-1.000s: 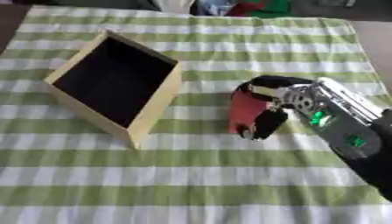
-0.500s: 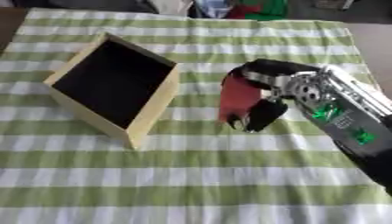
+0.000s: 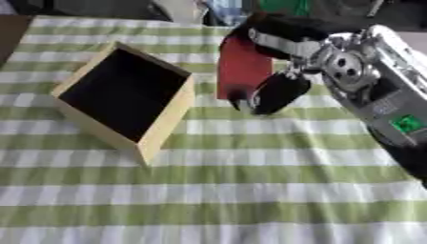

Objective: Pick up objects on the table and place them in the box.

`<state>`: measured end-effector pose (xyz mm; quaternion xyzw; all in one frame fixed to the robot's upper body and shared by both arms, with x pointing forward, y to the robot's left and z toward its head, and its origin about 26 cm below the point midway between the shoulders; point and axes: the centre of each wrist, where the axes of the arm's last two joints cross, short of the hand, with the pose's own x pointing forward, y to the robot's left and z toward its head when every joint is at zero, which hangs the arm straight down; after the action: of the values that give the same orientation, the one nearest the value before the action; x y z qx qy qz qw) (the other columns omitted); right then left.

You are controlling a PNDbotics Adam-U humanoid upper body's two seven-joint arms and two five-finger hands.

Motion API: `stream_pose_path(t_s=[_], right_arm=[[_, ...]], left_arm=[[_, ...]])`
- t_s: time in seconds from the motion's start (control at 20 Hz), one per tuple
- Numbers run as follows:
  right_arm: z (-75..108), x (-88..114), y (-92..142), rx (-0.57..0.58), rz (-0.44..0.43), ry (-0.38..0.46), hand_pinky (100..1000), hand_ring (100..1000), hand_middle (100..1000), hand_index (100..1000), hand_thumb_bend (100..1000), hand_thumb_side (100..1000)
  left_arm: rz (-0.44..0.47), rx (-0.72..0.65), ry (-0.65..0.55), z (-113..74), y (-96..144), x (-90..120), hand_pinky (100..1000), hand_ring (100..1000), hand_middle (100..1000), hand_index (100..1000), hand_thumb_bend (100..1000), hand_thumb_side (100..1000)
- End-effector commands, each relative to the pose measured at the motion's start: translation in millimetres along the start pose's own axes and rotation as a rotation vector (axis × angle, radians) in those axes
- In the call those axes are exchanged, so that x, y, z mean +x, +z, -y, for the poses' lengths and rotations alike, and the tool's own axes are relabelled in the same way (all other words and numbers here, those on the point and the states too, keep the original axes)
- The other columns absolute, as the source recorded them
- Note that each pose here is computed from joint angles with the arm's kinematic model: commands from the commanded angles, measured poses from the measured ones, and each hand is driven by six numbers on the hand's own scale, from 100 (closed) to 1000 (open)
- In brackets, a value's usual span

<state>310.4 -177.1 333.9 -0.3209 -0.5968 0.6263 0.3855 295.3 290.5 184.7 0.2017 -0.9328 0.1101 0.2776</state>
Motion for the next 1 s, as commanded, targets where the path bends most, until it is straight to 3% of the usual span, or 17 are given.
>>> stream_pose_path(t_s=[0.05, 0.15, 0.35, 0.65, 1.0], right_arm=[[7.5, 0.5, -0.6, 0.162, -0.135, -0.116, 968, 1000, 640, 836, 100, 203], [7.6, 0.1, -1.4, 0.163, -0.135, -0.114, 968, 1000, 640, 836, 100, 203], [27.0, 14.9, -4.5, 0.09, -0.074, -0.127, 957, 1000, 640, 840, 100, 201], [43.0, 46.5, -40.3, 0.074, -0.053, -0.158, 927, 973, 650, 850, 100, 201], [48.2, 73.5, -79.6, 0.081, -0.047, -0.191, 916, 953, 649, 854, 100, 200]], left_arm=[[0.022, -0.007, 0.001, -1.8, -4.4, 5.0, 1000, 492, 447, 619, 244, 100], [0.022, -0.007, 0.001, -1.8, -4.4, 5.0, 1000, 492, 447, 619, 244, 100], [0.008, -0.033, 0.043, 7.1, -1.8, 6.2, 1000, 495, 448, 620, 251, 100], [0.011, -0.04, 0.061, 9.4, -3.4, 7.2, 1000, 495, 447, 620, 253, 100], [0.015, -0.043, 0.071, 11.5, -4.8, 8.1, 1000, 494, 446, 619, 251, 100]])
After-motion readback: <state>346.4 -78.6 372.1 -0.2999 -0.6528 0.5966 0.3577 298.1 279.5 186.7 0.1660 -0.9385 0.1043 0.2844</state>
